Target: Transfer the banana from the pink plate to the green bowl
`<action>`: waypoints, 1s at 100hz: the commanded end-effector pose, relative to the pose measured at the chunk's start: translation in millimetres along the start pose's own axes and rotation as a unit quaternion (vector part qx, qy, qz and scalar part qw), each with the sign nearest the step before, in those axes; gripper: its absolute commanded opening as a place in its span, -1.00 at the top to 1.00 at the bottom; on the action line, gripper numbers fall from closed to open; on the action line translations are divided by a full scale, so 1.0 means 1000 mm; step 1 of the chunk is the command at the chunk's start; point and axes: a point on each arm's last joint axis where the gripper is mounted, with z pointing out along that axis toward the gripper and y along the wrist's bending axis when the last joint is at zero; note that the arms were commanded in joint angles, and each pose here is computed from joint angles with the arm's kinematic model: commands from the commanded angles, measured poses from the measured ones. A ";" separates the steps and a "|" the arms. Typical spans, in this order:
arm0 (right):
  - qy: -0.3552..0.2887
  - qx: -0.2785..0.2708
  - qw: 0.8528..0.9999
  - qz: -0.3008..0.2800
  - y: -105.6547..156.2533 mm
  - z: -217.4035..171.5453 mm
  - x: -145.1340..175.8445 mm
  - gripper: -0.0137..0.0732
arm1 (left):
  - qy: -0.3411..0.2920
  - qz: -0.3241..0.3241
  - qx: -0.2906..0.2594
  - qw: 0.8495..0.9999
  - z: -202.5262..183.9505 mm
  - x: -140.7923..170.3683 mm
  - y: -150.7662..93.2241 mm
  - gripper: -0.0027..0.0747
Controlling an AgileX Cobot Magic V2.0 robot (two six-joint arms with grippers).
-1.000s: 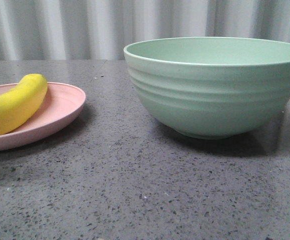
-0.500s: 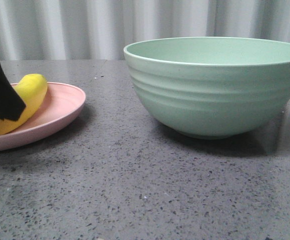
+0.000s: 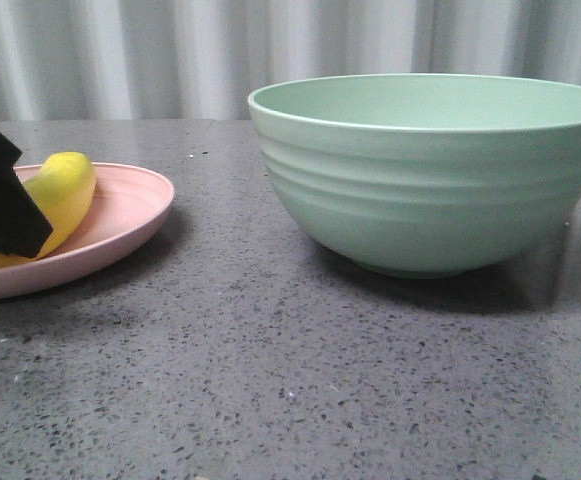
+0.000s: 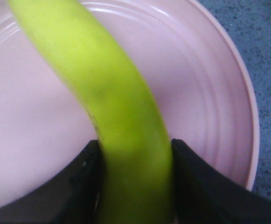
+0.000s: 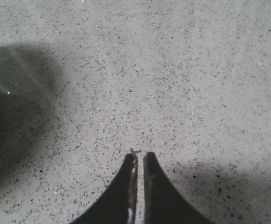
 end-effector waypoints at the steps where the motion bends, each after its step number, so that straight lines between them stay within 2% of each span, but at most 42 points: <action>1: -0.046 -0.005 0.999 -0.003 0.002 -0.004 -0.017 0.83 | -0.055 0.001 0.003 0.998 -0.010 -0.016 -0.003 0.67; 17: -0.045 -0.005 0.999 -0.003 0.002 -0.004 -0.017 0.83 | -0.059 0.001 0.002 0.998 -0.011 -0.017 -0.003 0.99; 35: -0.035 -0.014 0.999 -0.017 0.007 -0.016 -0.030 0.83 | -0.074 0.021 0.007 0.997 -0.017 -0.027 -0.007 0.98; 45: -0.031 -0.033 0.999 -0.022 0.013 -0.028 -0.043 0.83 | -0.099 0.038 0.023 0.994 -0.029 -0.033 -0.019 0.98; 57: -0.027 -0.078 0.996 -0.025 0.025 -0.040 -0.058 0.83 | -0.132 0.062 0.052 0.988 -0.048 -0.040 -0.038 0.98; 71: -0.034 -0.161 0.986 -0.019 0.046 -0.051 -0.077 0.78 | -0.183 0.086 0.094 0.975 -0.071 -0.046 -0.061 0.98; 75: -0.039 -0.187 0.982 -0.006 0.052 -0.053 -0.083 0.69 | -0.194 0.094 0.106 0.971 -0.074 -0.046 -0.068 0.98; 81: -0.043 -0.228 0.973 0.012 0.063 -0.054 -0.091 0.45 | -0.204 0.104 0.123 0.966 -0.078 -0.046 -0.077 0.98; 93: -0.056 -0.286 0.955 0.045 0.081 -0.051 -0.102 -0.22 | -0.215 0.128 0.159 0.955 -0.084 -0.042 -0.097 0.98; 100: -0.048 -0.317 0.945 0.066 0.093 -0.046 -0.105 -0.44 | -0.224 0.140 0.178 0.948 -0.087 -0.039 -0.108 0.98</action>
